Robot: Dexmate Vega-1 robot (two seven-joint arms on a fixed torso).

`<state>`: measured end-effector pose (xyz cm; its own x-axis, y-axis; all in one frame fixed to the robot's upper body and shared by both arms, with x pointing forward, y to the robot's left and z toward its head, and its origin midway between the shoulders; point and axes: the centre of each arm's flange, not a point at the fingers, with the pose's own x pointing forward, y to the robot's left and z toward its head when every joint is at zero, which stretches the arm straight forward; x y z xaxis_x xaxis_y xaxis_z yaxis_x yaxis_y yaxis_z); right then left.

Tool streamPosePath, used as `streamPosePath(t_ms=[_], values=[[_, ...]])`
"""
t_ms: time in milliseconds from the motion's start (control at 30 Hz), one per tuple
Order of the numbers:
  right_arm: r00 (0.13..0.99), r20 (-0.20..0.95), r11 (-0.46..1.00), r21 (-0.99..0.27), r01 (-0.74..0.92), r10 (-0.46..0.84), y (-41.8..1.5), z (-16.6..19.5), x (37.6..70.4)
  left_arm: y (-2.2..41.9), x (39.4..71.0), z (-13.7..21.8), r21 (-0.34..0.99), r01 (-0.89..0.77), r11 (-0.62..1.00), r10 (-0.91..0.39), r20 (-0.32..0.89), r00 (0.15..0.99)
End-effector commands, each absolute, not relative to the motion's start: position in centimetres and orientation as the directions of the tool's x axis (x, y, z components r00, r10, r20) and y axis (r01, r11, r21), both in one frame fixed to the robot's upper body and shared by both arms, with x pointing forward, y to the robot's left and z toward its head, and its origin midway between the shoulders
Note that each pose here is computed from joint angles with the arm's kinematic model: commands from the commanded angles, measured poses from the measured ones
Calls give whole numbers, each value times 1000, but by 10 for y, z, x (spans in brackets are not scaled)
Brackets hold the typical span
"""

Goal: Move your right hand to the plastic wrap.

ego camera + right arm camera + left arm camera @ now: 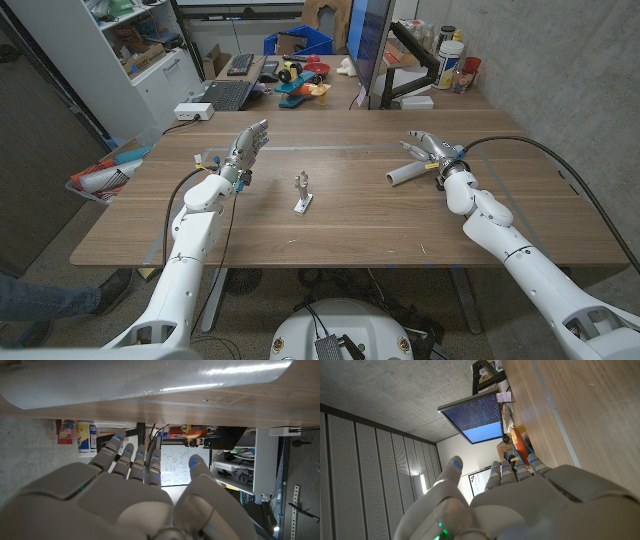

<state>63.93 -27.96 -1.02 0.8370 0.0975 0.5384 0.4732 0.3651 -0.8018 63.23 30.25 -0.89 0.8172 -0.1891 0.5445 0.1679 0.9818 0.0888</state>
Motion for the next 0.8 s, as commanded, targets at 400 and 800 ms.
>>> streamPosePath(t_ms=[400,800], values=[[849,523,289,-826,484,74,-278,-16,640,305,630,-13,86,165,983,-185,543,819],[854,515,272,-834,481,68,-276,-20,643,307,632,-13,85,166,983,-185,541,820]])
